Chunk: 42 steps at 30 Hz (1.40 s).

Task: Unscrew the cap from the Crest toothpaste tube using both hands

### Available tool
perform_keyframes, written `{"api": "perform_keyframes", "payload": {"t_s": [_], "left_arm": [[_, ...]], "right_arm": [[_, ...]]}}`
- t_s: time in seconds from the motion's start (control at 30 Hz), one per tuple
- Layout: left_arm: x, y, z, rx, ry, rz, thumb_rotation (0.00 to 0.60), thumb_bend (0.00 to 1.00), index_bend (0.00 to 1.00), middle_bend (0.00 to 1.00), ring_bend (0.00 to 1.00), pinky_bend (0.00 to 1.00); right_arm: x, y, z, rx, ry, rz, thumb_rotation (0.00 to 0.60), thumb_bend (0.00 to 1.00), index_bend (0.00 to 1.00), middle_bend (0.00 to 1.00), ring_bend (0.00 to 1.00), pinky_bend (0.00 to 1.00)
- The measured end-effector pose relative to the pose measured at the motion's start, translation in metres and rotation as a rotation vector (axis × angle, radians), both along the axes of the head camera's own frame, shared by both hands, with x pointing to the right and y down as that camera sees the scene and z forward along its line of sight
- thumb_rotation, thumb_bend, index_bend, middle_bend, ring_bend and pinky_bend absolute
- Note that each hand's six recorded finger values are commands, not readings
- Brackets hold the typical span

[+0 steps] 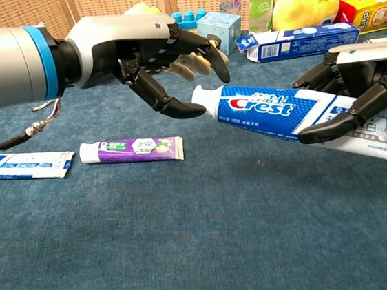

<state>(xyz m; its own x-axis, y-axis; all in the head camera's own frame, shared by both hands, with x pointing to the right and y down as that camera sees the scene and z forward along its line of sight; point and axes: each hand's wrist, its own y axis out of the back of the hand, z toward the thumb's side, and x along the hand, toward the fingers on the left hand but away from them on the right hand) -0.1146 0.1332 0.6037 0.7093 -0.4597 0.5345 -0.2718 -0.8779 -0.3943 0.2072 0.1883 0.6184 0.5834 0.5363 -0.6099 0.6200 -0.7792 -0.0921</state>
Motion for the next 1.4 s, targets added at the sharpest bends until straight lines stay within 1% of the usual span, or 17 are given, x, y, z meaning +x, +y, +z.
{"api": "perform_keyframes", "payload": {"t_s": [0.33, 0.53, 0.63, 0.8, 1.1, 1.27, 1.4], "left_arm": [[0.006, 0.003, 0.001, -0.014, 0.006, 0.011, 0.6, 0.3, 0.35, 0.14, 0.13, 0.14], [0.007, 0.001, 0.0, -0.017, 0.01, 0.0, 0.6, 0.3, 0.38, 0.14, 0.13, 0.15], [0.008, 0.0, -0.001, -0.017, 0.013, -0.003, 0.6, 0.3, 0.4, 0.14, 0.13, 0.15], [0.009, -0.001, -0.002, -0.018, 0.022, -0.007, 0.6, 0.3, 0.4, 0.15, 0.14, 0.16], [0.01, -0.003, 0.0, -0.024, 0.02, -0.011, 0.6, 0.3, 0.41, 0.15, 0.14, 0.17], [0.013, -0.003, 0.0, -0.026, 0.03, -0.017, 0.6, 0.3, 0.42, 0.16, 0.14, 0.17], [0.015, -0.004, -0.001, -0.03, 0.04, -0.024, 0.6, 0.3, 0.41, 0.16, 0.15, 0.17]], "right_arm": [[0.002, 0.001, -0.001, -0.016, -0.022, 0.009, 0.6, 0.36, 0.96, 0.82, 0.8, 0.9], [0.005, 0.0, -0.001, -0.042, -0.046, 0.032, 0.6, 0.36, 0.96, 0.82, 0.8, 0.9], [0.007, 0.0, 0.0, -0.049, -0.047, 0.03, 0.6, 0.35, 0.96, 0.82, 0.8, 0.9], [0.008, 0.001, 0.001, -0.059, -0.052, 0.032, 0.6, 0.36, 0.96, 0.82, 0.8, 0.9], [0.01, -0.001, -0.001, -0.082, -0.087, 0.057, 0.6, 0.36, 0.96, 0.82, 0.8, 0.9], [0.011, 0.0, -0.002, -0.088, -0.102, 0.053, 0.6, 0.36, 0.96, 0.82, 0.8, 0.9], [0.012, 0.001, -0.001, -0.09, -0.098, 0.044, 0.6, 0.36, 0.96, 0.82, 0.8, 0.9]]}}
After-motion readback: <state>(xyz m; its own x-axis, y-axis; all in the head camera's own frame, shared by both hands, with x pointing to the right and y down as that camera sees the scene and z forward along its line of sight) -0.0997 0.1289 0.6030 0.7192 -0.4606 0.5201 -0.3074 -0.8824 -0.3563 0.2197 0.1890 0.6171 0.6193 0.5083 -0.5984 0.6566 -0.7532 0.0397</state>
